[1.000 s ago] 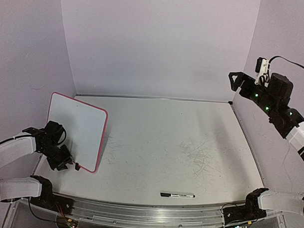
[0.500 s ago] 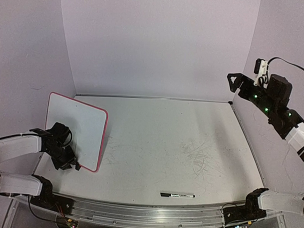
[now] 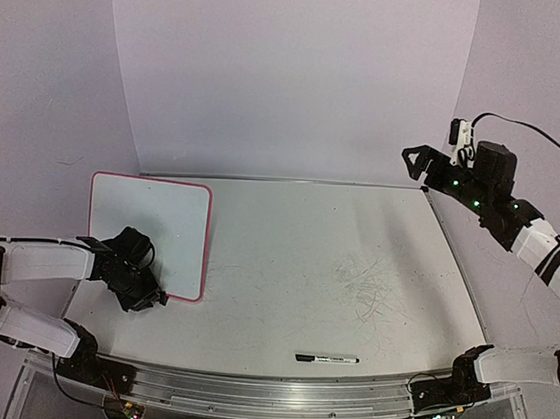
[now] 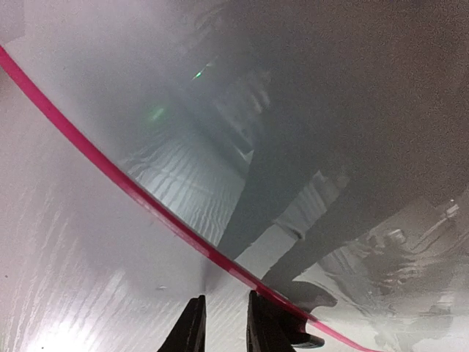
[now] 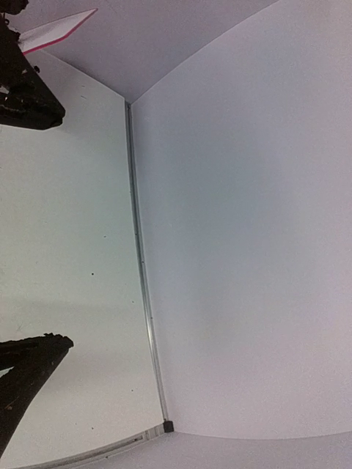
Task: Write a sentence on the whiteboard
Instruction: Move the whiteboard to the corner of the board.
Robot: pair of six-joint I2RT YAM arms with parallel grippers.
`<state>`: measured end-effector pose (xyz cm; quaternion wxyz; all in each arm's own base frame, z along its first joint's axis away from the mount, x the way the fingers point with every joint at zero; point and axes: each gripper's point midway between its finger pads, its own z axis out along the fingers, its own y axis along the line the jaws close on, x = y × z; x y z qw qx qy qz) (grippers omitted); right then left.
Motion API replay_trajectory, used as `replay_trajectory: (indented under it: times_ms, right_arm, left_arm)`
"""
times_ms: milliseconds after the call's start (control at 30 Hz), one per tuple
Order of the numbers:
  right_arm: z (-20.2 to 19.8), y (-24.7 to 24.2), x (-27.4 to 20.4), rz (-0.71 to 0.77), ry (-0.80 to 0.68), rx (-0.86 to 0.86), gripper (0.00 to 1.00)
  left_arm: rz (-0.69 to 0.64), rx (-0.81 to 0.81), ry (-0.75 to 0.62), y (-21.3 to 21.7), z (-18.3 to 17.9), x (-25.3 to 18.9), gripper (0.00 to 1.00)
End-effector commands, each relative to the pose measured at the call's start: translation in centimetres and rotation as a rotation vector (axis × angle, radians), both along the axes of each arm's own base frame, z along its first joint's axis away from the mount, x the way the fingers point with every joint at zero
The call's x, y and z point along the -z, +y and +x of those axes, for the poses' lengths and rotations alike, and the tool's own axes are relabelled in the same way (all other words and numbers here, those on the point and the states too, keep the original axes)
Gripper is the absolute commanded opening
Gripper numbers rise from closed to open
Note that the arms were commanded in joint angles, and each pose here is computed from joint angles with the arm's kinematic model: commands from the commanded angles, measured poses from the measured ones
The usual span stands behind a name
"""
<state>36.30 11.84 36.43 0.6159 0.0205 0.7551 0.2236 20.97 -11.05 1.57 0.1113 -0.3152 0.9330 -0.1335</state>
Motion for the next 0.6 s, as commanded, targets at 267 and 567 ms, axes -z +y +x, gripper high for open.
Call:
replay_trajectory:
  times_ms: [267, 567]
  right_arm:
    - [1.3, 12.7, 12.4, -0.081, 0.334, -0.231, 0.98]
    - [-1.9, 22.7, 17.4, -0.172, 0.421, -0.383, 0.98]
  left_arm:
    - [-0.178, 0.279, -0.205, -13.9, 7.0, -2.3, 0.22]
    - [-0.182, 0.301, -0.319, -12.2, 5.3, -5.3, 0.3]
